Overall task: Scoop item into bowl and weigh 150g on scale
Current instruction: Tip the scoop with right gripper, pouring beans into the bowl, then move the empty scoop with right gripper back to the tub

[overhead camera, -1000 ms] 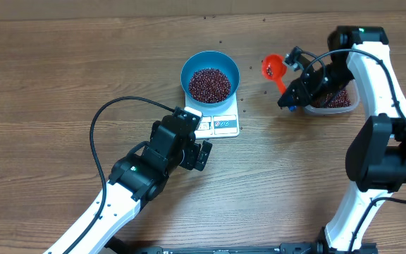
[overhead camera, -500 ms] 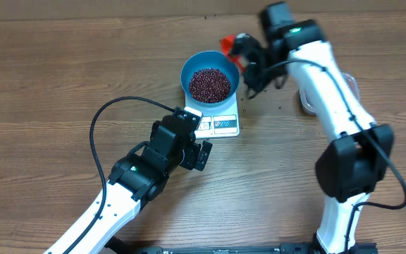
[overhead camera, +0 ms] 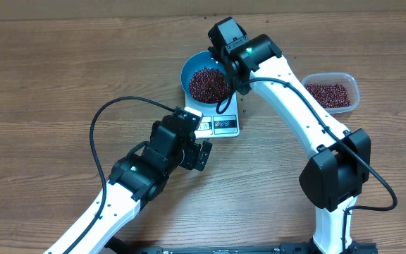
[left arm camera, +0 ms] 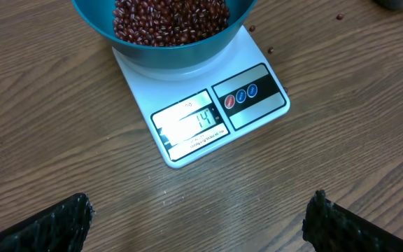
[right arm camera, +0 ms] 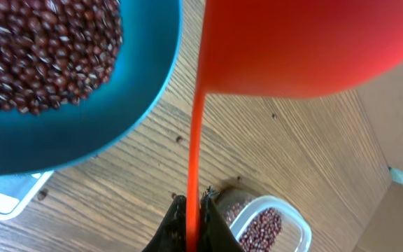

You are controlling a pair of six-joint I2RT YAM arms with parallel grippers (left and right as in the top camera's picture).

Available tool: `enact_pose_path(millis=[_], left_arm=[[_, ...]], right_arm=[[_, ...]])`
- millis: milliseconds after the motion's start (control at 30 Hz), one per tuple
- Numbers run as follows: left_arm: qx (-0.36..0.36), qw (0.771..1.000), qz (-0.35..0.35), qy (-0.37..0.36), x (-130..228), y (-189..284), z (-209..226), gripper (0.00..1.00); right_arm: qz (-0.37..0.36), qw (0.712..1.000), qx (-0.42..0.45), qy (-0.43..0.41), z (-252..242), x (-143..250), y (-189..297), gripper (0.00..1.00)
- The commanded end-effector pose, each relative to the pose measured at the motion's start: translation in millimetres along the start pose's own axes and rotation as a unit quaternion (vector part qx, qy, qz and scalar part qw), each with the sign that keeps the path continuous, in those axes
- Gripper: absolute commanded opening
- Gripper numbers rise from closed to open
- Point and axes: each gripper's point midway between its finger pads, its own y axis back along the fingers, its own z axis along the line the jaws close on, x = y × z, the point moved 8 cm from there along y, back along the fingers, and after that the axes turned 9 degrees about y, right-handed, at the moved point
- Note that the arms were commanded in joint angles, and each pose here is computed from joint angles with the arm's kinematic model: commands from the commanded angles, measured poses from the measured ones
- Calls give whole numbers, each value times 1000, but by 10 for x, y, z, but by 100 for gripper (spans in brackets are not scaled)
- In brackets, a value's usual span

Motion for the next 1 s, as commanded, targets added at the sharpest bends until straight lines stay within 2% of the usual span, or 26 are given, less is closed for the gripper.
enact_pose_path(millis=[0,167,300,433,567,767,967], left_arm=[[-8,1000,-3,-4,-23,-2,23,100],[-8,1000,-3,-4,-22,-3,23,100],[-7,1000,-3,-4,-22,-3,22,100],[-7,1000,-3,-4,-22,-3,22,100],[-8,1000,-3,-4,-23,-2,23,99],[-7,1000,-3,-4,-22,-3,22,100],[-7,1000,-3,-4,-22,-3,22,100]], right_arm=[[-12,999,19,-26,-131,46,183,4],[-36,998,-21,-46,-232,179,312,4],[-78,991,-63,-93,-452,415,521,4],[-127,969,-103,-185,-745,757,756,4],[-168,940,-176,-240,-928,1167,921,4],[-122,900,-257,-330,-1034,1793,705,4],[-66,880,-301,-362,-841,2055,230,4]])
